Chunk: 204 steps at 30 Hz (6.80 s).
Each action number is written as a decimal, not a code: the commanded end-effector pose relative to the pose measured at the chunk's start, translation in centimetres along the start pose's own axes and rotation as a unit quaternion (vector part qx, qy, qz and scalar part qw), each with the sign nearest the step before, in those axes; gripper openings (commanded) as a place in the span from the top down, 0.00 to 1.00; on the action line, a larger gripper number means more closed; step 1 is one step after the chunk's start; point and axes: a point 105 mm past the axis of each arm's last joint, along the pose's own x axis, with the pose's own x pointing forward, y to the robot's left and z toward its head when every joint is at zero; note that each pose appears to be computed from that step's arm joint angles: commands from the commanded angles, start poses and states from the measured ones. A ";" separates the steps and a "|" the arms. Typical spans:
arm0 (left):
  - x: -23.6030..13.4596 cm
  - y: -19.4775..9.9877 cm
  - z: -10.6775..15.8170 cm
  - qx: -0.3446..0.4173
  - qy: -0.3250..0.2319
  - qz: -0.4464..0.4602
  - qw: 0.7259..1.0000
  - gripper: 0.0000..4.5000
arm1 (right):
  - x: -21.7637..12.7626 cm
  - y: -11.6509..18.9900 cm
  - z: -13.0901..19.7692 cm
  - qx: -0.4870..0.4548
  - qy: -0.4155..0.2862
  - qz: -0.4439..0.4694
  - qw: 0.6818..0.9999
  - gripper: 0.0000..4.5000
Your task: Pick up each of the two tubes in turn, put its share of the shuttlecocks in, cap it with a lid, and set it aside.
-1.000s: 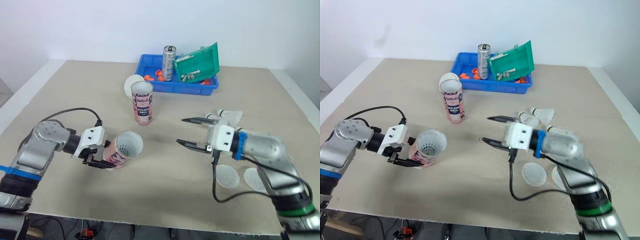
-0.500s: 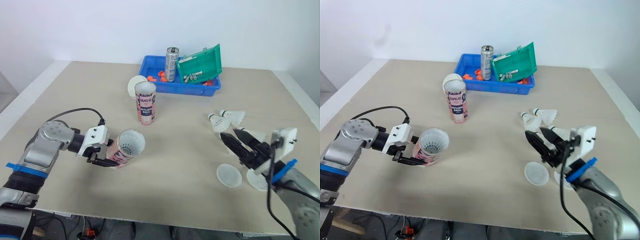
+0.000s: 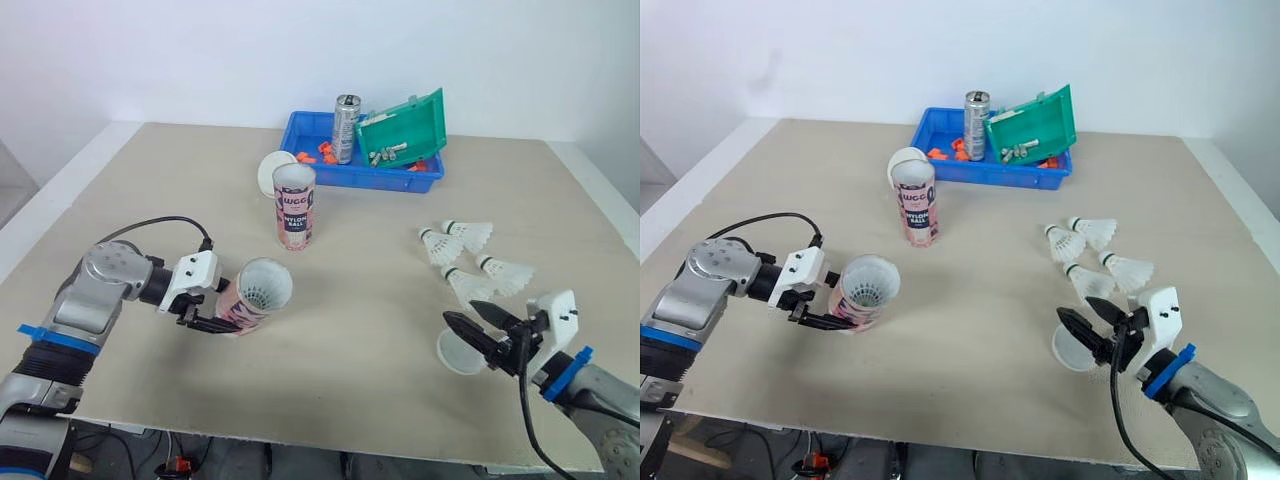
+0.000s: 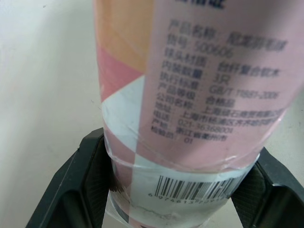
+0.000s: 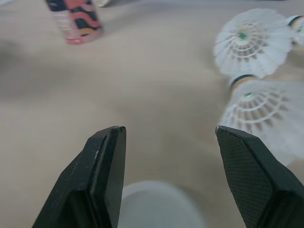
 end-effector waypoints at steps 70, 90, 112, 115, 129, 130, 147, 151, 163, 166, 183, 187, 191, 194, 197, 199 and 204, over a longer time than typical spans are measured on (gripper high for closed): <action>1.0 0.9 -1.2 -0.013 0.032 -0.007 0.999 0.35 | 5.6 18.9 15.9 -0.503 -0.168 0.487 0.694 0.46; 1.4 2.6 -0.3 -0.026 0.055 -0.029 0.998 0.35 | 8.7 18.6 15.6 -0.437 -0.138 0.445 0.770 1.00; 1.4 2.7 -0.3 -0.041 0.045 -0.032 0.998 0.35 | 15.7 24.0 11.4 -0.673 0.008 0.539 0.506 1.00; 1.3 2.7 -0.3 -0.043 0.043 -0.029 0.998 0.35 | 15.9 24.9 11.7 -0.678 -0.001 0.543 0.496 1.00; 1.4 2.8 0.9 -0.030 0.000 -0.009 0.999 0.35 | 8.7 19.7 18.8 -0.517 -0.043 0.603 0.606 1.00; 1.5 2.9 1.3 -0.027 -0.010 -0.007 1.000 0.35 | 8.4 18.6 19.0 -0.511 -0.036 0.595 0.620 1.00; 5.7 1.8 8.3 -0.019 -0.246 0.000 0.969 0.35 | 2.6 1.7 9.9 -0.446 0.255 0.439 0.738 0.21; 9.1 0.3 8.3 -0.033 -0.273 -0.007 0.962 0.35 | 2.3 0.4 7.6 -0.428 0.300 0.427 0.738 0.21; 12.6 -2.7 6.4 -0.067 -0.260 -0.019 0.963 0.35 | 1.8 0.1 4.6 -0.404 0.329 0.402 0.753 0.21; 12.6 -2.2 6.0 -0.067 -0.254 -0.006 0.965 0.35 | 1.9 0.1 3.7 -0.403 0.336 0.401 0.750 0.21; 12.7 -2.3 3.1 -0.063 -0.197 -0.031 0.978 0.35 | 2.9 0.1 1.8 -0.421 0.353 0.397 0.735 0.99; 12.7 -2.5 2.7 -0.078 -0.192 -0.038 0.978 0.35 | 3.0 -0.1 2.0 -0.430 0.352 0.393 0.733 0.99; 12.7 -2.5 2.0 -0.087 -0.179 -0.043 0.979 0.35 | 3.6 0.5 3.7 -0.438 0.325 0.388 0.743 0.99; 12.7 -2.5 1.8 -0.092 -0.176 -0.045 0.979 0.35 | 4.0 2.6 7.1 -0.433 0.268 0.406 0.759 0.99; 12.7 -2.4 1.7 -0.094 -0.175 -0.045 0.979 0.35 | 4.4 5.3 10.9 -0.429 0.196 0.427 0.771 0.99; 12.7 -2.2 1.6 -0.096 -0.174 -0.046 0.979 0.35 | 4.6 7.2 13.7 -0.435 0.145 0.440 0.772 0.99; 12.7 -1.8 1.4 -0.094 -0.168 -0.048 0.980 0.35 | 4.8 11.3 18.0 -0.475 0.073 0.478 0.735 0.99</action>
